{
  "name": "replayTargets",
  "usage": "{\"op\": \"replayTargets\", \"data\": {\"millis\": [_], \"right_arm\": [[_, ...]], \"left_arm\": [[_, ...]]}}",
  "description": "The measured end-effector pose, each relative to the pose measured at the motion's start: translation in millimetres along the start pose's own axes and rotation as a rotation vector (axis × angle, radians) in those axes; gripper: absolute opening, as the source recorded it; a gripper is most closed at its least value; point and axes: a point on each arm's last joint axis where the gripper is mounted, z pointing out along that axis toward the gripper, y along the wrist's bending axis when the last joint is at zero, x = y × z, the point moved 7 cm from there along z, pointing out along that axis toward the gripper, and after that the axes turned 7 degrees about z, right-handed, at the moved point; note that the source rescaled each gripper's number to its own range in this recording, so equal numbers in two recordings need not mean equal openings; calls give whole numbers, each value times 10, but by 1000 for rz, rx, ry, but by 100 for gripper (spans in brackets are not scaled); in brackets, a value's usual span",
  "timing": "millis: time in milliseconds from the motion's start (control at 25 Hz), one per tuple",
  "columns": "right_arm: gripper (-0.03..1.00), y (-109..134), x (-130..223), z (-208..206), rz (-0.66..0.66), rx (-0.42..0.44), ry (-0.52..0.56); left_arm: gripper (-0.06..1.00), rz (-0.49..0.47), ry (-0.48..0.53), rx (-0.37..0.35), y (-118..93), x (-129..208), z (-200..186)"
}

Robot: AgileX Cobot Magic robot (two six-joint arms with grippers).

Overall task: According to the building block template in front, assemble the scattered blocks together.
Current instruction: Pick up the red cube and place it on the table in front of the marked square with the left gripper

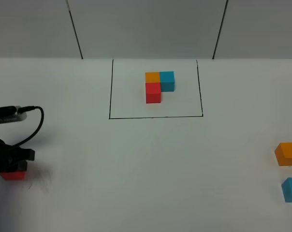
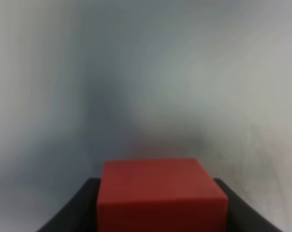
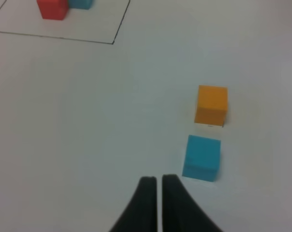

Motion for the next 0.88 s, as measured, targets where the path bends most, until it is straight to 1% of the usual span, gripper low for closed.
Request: {"op": "replayTargets", "data": {"millis": [200, 440, 600, 720, 880], "right_arm": [[0, 0, 0, 0, 0, 0, 0], [0, 0, 0, 0, 0, 0, 0], [0, 0, 0, 0, 0, 0, 0], [0, 0, 0, 0, 0, 0, 0], [0, 0, 0, 0, 0, 0, 0]], "left_arm": [[46, 21, -100, 18, -69, -236, -467], [46, 48, -157, 50, -171, -336, -938], [46, 53, -152, 70, -223, -310, -1100], [46, 54, -128, 86, -251, -269, -1130], [46, 39, -115, 124, -333, -249, -1131]]}}
